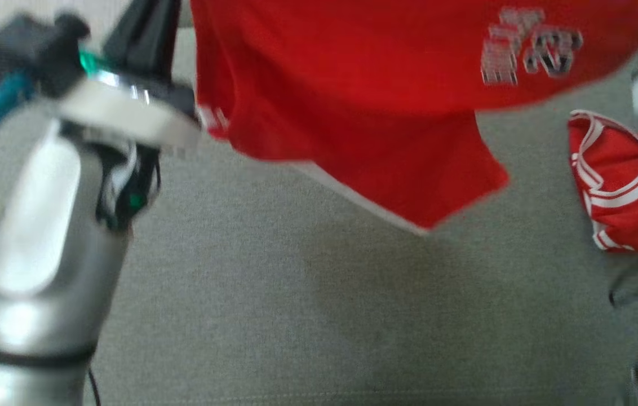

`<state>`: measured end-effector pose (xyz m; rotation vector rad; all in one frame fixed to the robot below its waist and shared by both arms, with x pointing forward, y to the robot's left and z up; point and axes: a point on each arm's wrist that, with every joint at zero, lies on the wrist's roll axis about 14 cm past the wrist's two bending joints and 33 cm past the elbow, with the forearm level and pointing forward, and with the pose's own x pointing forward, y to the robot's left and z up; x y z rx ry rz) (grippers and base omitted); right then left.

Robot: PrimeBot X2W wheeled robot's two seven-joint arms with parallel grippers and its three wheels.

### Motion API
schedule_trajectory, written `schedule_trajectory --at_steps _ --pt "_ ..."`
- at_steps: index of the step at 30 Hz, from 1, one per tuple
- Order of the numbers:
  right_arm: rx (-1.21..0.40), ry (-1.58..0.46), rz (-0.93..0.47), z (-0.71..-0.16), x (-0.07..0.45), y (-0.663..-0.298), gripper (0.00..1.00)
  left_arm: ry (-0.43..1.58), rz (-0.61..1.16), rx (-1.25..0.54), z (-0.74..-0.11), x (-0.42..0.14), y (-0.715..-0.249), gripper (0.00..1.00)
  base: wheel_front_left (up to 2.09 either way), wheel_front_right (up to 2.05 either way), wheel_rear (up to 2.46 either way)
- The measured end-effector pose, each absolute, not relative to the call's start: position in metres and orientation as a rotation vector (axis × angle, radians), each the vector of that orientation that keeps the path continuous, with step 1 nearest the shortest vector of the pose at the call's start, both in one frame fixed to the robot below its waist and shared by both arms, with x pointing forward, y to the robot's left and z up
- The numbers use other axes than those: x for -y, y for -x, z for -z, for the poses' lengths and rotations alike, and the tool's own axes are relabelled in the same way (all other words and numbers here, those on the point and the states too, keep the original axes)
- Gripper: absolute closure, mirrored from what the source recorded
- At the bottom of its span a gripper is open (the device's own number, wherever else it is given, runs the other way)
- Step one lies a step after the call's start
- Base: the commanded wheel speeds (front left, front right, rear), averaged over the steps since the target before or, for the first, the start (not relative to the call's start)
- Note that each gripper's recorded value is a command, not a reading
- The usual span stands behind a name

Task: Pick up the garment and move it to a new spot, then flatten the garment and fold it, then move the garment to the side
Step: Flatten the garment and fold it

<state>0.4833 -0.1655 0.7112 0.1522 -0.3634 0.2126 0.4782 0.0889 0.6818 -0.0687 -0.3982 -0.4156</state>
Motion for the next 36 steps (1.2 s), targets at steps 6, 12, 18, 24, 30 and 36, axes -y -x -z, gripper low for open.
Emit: schedule_trajectory --at_steps 6,12,18,24,30,36 --pt "0.393 -0.183 -0.266 -0.729 0.140 -0.548 1.00 0.020 0.369 0.404 -0.686 -0.091 -0.542 1.00 0.00 0.00 0.00" --pt "0.337 -0.167 -0.315 -0.717 0.104 -0.592 1.00 0.032 0.301 0.314 -0.663 -0.096 -0.588 1.00 0.00 0.00 0.00" --pt "0.067 -0.109 -0.296 -0.631 0.097 -0.615 1.00 0.055 0.257 0.054 -0.577 -0.098 -0.602 1.00 0.00 0.00 0.00" --pt "-0.179 -0.090 -0.327 -0.543 0.085 -0.609 1.00 0.098 0.219 -0.201 -0.486 -0.102 -0.587 1.00 0.00 0.00 0.00" --pt "-0.255 -0.141 -0.321 -0.482 0.083 -0.594 1.00 0.102 0.224 -0.298 -0.443 -0.101 -0.577 1.00 0.00 0.00 0.00" --pt "-0.366 -0.174 -0.280 -0.411 0.096 -0.541 1.00 0.161 0.242 -0.319 -0.419 -0.091 -0.552 1.00 0.00 0.00 0.00"
